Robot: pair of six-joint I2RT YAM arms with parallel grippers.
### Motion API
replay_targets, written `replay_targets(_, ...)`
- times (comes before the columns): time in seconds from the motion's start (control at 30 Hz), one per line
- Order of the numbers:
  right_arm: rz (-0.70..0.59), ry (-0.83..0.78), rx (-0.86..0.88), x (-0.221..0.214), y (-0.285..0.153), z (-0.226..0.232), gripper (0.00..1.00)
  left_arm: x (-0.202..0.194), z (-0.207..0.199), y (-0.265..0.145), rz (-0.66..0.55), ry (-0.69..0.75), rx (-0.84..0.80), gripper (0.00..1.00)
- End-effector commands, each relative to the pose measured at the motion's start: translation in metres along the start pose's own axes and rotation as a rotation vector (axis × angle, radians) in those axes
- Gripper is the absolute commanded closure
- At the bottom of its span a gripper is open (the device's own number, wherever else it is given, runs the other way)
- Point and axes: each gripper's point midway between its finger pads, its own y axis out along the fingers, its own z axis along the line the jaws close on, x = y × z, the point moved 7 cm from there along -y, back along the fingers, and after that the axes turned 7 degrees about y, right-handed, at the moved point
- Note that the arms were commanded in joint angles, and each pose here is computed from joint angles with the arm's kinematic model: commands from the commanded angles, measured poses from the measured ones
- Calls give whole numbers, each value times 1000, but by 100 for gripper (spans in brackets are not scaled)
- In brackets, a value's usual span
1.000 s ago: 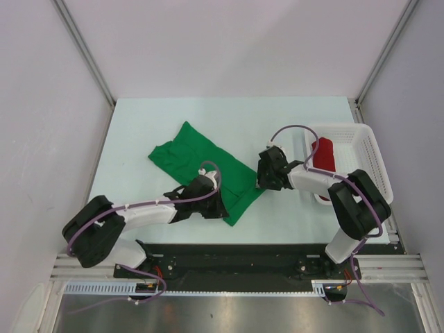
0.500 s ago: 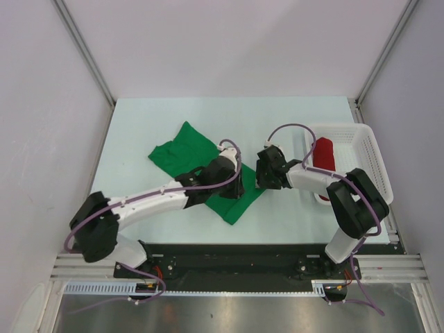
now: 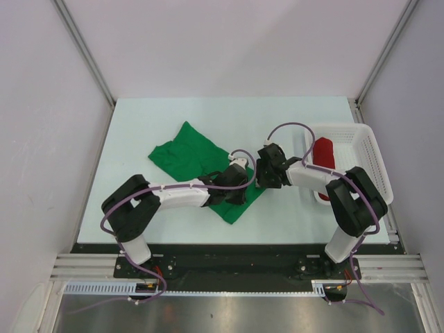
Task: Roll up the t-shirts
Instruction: Roll the T-shirt to the center of the board.
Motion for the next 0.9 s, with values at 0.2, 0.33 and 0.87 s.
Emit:
replay_targets(0.2, 11, 1, -9, 10, 3, -5, 47, -6, 3, 16, -15, -44, 40, 85)
replay_targets(0.33, 22, 3, -21, 9, 5, -8, 47, -8, 6, 18, -1, -35, 53, 88)
replay_targets(0.87, 22, 11, -27, 11, 4, -11, 46, -22, 13, 22, 39, -23, 76, 94)
